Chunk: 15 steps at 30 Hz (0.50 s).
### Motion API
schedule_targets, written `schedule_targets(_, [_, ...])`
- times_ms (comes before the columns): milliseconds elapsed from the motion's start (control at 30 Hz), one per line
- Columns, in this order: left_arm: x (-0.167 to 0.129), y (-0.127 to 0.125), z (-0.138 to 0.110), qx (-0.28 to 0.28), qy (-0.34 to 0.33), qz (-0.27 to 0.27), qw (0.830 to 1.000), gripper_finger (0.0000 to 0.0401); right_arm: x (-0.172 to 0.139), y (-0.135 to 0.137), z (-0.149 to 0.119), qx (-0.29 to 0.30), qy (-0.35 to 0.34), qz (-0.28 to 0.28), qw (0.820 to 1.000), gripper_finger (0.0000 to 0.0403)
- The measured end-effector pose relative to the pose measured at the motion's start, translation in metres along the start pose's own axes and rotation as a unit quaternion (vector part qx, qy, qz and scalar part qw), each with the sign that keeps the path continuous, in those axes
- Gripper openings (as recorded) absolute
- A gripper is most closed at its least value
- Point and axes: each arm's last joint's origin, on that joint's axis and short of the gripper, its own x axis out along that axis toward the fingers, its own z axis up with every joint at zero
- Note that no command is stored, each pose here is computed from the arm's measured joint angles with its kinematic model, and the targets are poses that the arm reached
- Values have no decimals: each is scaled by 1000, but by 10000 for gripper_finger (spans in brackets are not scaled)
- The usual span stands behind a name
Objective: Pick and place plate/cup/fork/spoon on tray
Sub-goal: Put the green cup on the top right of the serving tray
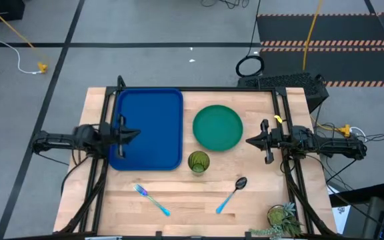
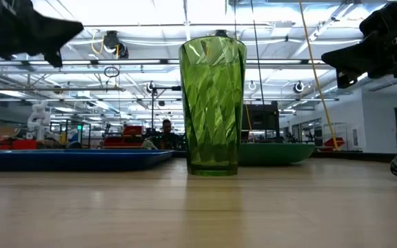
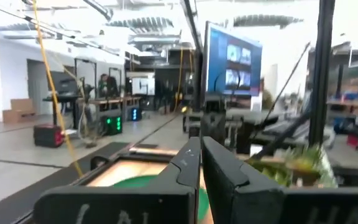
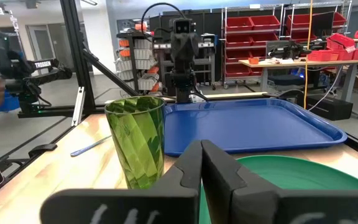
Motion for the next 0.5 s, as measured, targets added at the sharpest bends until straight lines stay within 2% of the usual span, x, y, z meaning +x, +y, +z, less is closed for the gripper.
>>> schedule_targets(133, [0,-1,23,-27,-21,-23,999,21,0,0,0,0,0,0,1000,0])
schedule_targets(267, [2,-3,56,-46,-19,-54,997,21,0,0,0,0,-2,0,1000,0])
schedule_targets(500, [17,-8,122,-42,-3,-93,995,21,0,0,0,0,-2,0,1000,0])
